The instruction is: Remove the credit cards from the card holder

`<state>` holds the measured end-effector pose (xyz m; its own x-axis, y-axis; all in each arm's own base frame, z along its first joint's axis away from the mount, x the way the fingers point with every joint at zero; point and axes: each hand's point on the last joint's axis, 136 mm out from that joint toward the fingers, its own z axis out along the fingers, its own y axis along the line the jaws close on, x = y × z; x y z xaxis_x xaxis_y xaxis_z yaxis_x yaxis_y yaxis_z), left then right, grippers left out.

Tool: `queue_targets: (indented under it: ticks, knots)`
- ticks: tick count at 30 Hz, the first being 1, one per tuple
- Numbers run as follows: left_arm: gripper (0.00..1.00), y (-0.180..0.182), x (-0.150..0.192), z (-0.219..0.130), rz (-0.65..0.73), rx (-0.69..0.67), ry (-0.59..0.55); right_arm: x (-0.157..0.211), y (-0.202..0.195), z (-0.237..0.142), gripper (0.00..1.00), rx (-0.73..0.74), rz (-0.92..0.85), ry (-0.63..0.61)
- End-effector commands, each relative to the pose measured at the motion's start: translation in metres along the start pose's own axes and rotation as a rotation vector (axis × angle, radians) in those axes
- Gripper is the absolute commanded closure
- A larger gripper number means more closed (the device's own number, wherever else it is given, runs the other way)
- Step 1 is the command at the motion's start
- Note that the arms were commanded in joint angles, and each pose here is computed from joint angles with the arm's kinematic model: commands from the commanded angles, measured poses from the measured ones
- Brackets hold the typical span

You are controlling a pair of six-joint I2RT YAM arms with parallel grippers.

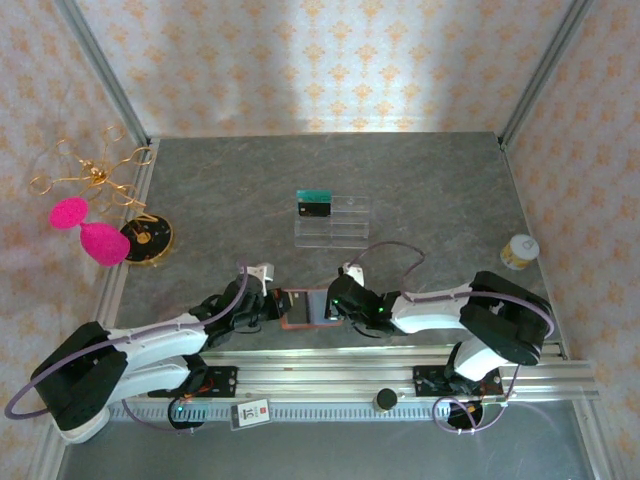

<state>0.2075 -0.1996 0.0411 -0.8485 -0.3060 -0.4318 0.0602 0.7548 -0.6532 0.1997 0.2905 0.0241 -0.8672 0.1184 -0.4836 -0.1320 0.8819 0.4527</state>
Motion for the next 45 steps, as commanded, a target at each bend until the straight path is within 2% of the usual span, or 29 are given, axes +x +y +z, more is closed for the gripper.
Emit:
queue_targets:
  ticks: [1, 6, 9, 11, 15, 18, 24, 40, 45]
  knots:
    - [1.0, 0.012, 0.0, 0.001, 0.023, -0.049, -0.007, 0.006, -0.029, -0.005, 1.0, 0.113, -0.008, 0.013]
    - [1.0, 0.016, 0.005, 0.003, 0.027, -0.042, 0.003, -0.011, -0.005, -0.018, 0.98, 0.065, -0.083, -0.016]
    - [1.0, 0.016, 0.007, 0.003, 0.026, -0.03, 0.008, -0.023, 0.026, -0.033, 0.81, -0.034, -0.112, -0.03]
    - [1.0, 0.014, 0.007, 0.003, 0.025, -0.022, 0.005, -0.026, 0.047, -0.039, 0.76, -0.113, -0.118, -0.018]
    - [1.0, 0.015, 0.007, 0.004, 0.029, -0.02, 0.001, -0.02, 0.084, -0.035, 0.75, -0.258, -0.11, 0.051]
    - [1.0, 0.014, 0.008, 0.004, 0.035, -0.015, 0.004, -0.01, 0.094, -0.018, 0.76, -0.281, -0.097, 0.106]
    - [1.0, 0.013, 0.007, 0.005, 0.041, -0.006, 0.003, 0.0, 0.067, 0.011, 0.79, -0.161, -0.048, 0.15]
    - [1.0, 0.02, 0.017, 0.014, 0.041, -0.025, 0.048, 0.011, 0.03, 0.017, 0.79, -0.02, -0.007, 0.166]
    - [1.0, 0.019, 0.015, 0.012, 0.039, -0.021, 0.041, 0.004, 0.025, 0.007, 0.79, -0.007, 0.029, 0.122]
